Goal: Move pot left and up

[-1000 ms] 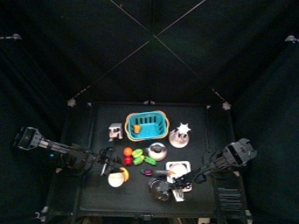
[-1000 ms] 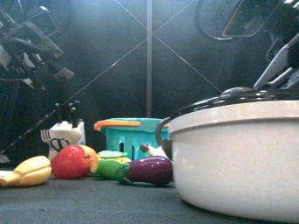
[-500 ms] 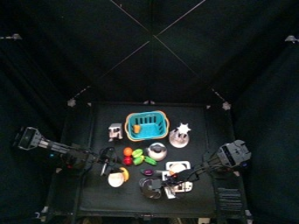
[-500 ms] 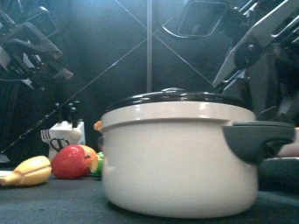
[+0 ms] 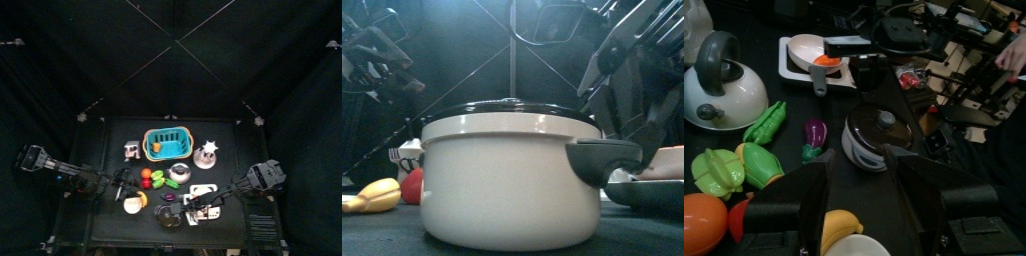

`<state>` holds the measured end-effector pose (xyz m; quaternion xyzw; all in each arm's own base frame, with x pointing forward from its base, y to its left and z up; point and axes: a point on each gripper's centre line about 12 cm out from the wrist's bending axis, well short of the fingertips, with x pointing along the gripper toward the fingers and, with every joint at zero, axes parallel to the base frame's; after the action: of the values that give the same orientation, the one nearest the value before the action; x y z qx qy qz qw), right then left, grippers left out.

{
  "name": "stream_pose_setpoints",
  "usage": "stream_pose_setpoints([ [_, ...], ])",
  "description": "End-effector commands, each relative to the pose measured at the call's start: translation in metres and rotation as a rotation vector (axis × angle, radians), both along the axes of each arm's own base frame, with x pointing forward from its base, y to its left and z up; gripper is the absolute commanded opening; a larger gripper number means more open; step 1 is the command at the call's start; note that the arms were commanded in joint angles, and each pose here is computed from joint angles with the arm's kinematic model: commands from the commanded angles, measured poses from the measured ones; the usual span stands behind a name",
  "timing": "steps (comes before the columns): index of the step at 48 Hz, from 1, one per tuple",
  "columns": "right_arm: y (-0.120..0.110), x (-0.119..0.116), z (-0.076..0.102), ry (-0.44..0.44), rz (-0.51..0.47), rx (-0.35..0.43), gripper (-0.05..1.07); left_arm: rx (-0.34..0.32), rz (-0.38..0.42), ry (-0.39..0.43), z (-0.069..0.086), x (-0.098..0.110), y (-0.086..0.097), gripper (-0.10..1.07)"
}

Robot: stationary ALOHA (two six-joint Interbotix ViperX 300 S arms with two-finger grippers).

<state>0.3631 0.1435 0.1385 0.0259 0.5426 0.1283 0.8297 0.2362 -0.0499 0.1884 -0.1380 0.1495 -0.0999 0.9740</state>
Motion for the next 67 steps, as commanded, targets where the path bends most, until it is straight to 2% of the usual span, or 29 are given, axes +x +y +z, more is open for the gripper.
stream_pose_setpoints([
  [1, 0.017, -0.004, 0.029, -0.040, 0.032, 0.040, 0.52, -0.001, -0.003, -0.019, 0.006, 0.004, -0.001, 0.83],
  [11, 0.041, 0.002, 0.041, -0.088, 0.064, 0.083, 0.52, -0.001, -0.001, -0.023, 0.007, 0.005, -0.001, 0.83],
  [25, 0.050, 0.034, 0.035, -0.192, 0.071, 0.070, 0.52, -0.001, -0.001, -0.022, 0.007, 0.004, -0.001, 0.83],
  [38, 0.060, 0.052, 0.034, -0.234, 0.084, 0.065, 0.52, -0.002, -0.002, -0.017, 0.005, 0.004, -0.001, 0.83],
  [56, 0.059, 0.066, 0.019, -0.257, 0.099, 0.026, 0.52, -0.002, -0.002, -0.019, 0.006, 0.004, -0.001, 0.83],
  [67, 0.045, 0.076, 0.011, -0.273, 0.098, -0.021, 0.52, -0.004, -0.002, -0.018, 0.006, 0.003, -0.001, 0.83],
])
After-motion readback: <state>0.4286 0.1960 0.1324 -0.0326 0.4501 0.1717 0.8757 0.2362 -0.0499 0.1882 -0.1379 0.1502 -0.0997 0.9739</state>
